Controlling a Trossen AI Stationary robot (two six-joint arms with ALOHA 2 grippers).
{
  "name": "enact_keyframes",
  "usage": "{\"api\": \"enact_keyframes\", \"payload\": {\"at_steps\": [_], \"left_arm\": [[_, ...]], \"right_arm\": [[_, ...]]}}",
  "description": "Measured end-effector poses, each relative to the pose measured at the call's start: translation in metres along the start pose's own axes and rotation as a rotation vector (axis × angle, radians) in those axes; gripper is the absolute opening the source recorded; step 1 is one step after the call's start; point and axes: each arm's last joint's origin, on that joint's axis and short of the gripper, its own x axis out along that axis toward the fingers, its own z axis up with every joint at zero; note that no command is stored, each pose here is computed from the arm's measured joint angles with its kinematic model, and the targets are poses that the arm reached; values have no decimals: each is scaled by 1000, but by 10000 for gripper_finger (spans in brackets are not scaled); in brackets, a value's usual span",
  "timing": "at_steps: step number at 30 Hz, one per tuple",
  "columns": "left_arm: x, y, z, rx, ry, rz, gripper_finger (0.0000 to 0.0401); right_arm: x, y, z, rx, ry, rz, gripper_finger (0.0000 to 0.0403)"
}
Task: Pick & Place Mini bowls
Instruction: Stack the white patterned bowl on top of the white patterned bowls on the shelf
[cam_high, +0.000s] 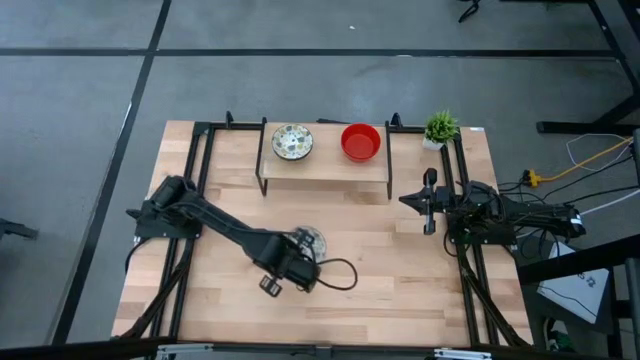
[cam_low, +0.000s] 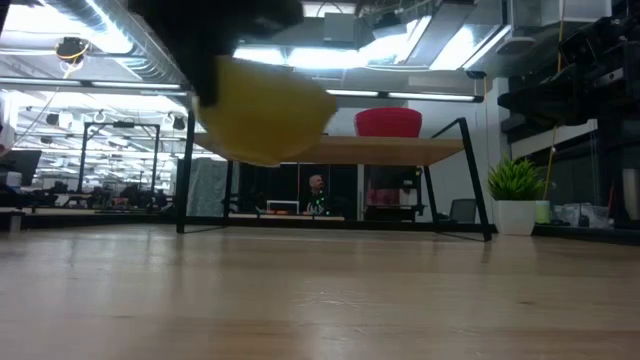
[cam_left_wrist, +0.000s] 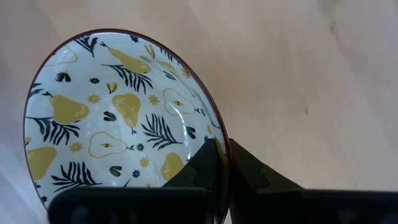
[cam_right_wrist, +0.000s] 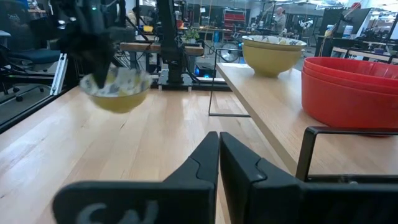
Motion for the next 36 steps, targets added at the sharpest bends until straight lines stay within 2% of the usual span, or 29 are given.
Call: {"api": "enact_keyframes", "payload": {"at_steps": [5,10,16,23,27,32,36], "left_arm": [[3,9,10,-9,-97,18,9],[14,13,14,3,-102,28,10],[37,13,22,41,-114,-93,12],[50,14,25,104,-110,-92,14],[57,23,29,136,-142,-67,14],[66,36,31,101,-141,38,13],[75,39,32,64,-128,47,14]], "right_arm": [[0,0,0,0,-1,0,17],[0,0,0,0,-1,0,17],[0,0,0,0,0,0,17],[0,0,0,0,-1,0,17],[0,0,0,0,-1,0,17],[0,0,0,0,-1,0,17],[0,0,0,0,0,0,17]]}}
